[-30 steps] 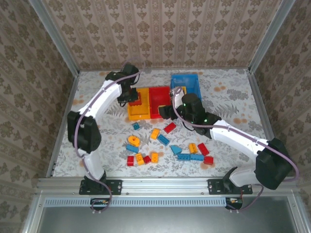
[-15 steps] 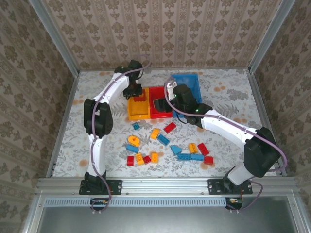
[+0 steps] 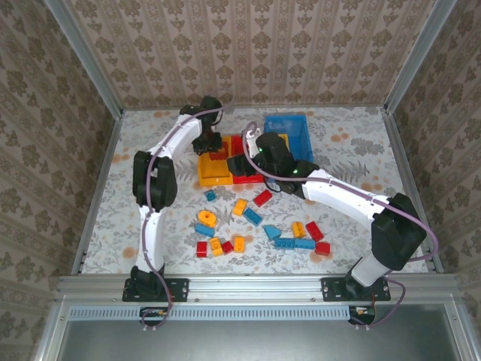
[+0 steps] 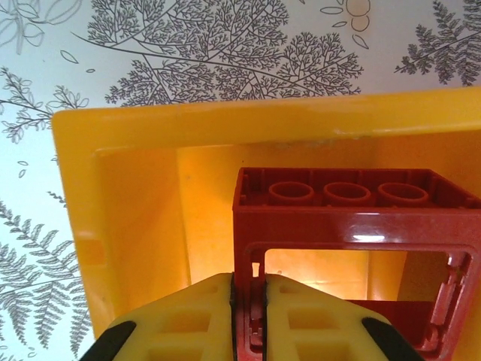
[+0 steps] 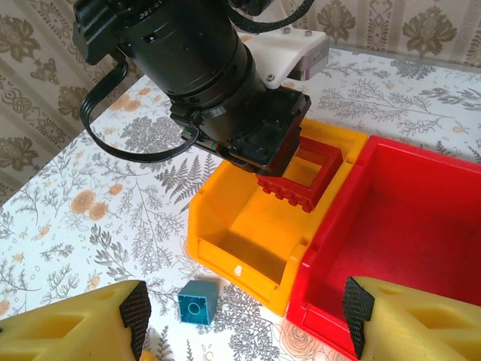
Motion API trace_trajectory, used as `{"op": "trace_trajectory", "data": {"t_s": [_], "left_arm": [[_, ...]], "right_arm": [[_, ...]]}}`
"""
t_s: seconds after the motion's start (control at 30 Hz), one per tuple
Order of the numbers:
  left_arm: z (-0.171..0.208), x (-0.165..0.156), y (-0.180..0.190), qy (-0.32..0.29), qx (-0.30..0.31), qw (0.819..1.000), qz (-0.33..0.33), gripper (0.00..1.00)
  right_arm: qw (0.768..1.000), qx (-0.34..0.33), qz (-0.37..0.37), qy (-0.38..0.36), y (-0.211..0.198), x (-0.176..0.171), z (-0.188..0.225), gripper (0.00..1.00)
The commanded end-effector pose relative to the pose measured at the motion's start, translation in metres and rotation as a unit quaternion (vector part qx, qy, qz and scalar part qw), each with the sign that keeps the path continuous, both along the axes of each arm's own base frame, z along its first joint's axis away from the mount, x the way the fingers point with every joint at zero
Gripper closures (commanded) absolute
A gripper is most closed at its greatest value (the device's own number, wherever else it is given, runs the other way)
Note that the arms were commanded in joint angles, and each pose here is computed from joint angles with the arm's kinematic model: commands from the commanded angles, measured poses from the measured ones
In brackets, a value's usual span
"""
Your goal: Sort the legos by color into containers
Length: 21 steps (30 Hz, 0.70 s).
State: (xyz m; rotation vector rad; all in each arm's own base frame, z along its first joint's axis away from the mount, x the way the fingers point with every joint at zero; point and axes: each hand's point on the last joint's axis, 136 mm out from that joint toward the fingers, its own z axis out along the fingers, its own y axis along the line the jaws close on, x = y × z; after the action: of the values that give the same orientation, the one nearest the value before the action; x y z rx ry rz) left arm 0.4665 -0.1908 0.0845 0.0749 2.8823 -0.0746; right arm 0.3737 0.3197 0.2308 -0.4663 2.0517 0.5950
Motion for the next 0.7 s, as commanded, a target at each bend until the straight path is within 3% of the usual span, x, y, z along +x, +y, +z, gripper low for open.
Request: {"op": "trace_trajectory", "data": {"t_s": [0.0,0.17,0.33,0.67], "left_arm": [[-0.018,0.0,-0.005,0.018,-0.013,1.0,0.0,0.83],[-0.023,-0.001,-0.006,0.023,-0.016,1.0,0.001,0.82],[-0.016,-0.002,-0.005,0.019,-0.014,1.0,0.001,0.72],[0.028,-0.007,-0.002,-0.018,-0.032,0.999,0.016,0.56]], "right_arm": [[1.0,-0.01,0.008,0.001,0.002,-0.002,0.002,0.28],[1.0,-0.015,0.003,0.004,-0.004,-0.007,-0.001,0.28],[1.0,-0.021,-0.001,0.004,-0.011,-0.013,-0.002,0.27],[0.998,-0.049,-0.031,-0.017,-0.051,-0.035,0.006,0.28]]}}
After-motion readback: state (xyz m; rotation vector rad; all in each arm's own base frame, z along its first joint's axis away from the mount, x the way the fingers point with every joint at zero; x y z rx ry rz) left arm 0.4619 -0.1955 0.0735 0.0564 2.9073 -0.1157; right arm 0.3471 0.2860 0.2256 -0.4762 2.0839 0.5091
